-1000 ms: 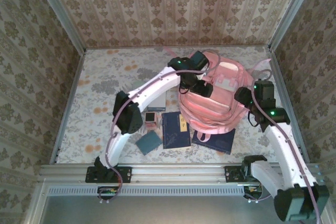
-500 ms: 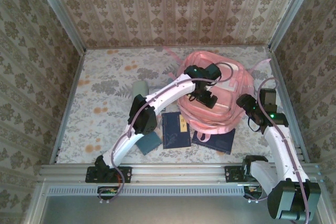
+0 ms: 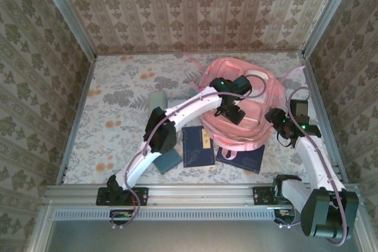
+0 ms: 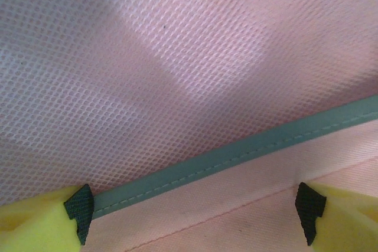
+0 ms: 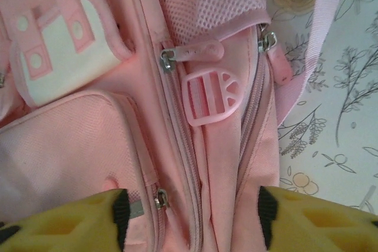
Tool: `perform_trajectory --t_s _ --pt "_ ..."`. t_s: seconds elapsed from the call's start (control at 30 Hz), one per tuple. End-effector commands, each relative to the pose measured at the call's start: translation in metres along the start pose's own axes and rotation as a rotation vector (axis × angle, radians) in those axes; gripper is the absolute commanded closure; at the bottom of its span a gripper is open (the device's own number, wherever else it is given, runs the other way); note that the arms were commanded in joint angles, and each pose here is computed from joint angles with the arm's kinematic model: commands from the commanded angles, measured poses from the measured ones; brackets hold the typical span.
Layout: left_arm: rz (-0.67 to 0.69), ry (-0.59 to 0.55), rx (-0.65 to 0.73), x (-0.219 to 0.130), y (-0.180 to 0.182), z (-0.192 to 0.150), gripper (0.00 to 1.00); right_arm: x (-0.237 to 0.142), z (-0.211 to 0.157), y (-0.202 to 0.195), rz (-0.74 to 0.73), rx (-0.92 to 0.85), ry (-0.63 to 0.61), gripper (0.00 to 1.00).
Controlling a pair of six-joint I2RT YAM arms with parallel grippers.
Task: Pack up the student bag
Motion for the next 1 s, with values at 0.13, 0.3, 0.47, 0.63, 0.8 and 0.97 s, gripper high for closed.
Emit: perform_trajectory --t_s 0.13,0.3,0.47,0.63,0.8,0.97 --pt "-0.101 -0.122 -0.014 -0.041 -0.002 0.011 0.1 0.021 -0.005 0.003 0.036 0.039 0.105 0.53" --pt "-0.119 -0.12 -0.052 -0.046 0.009 -0.002 0.12 0.027 -0.012 0.008 0.059 0.003 0.169 0.58" --pt "-0.186 -0.134 -0.06 -0.047 0.01 -0.001 0.05 0.045 -0.034 0.016 0.042 -0.043 0.27 0.45" --pt "-0.189 -0.137 0.003 -0.038 -0.011 0.014 0.04 0.021 -0.016 0.016 0.025 -0.005 0.1 0.42" --pt "-0.089 -0.161 0.052 -0.029 -0.03 0.033 0.0 -0.034 0.017 0.0 -0.064 0.067 -0.223 0.28" --pt "-0.014 -0.176 0.071 -0.009 -0.046 0.041 0.0 -0.059 0.026 -0.023 -0.15 0.129 -0.396 0.25"
Point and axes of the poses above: each hand's point on the last joint's axis, 136 mm out from that joint toward the fingers, its own x axis out along the fingers, its own y axis along the line the jaws close on, z = x × y, the point moved 6 cm from there along -x, back along the fingers, and after that the axes turned 13 degrees about x, right-handed, at the moved point
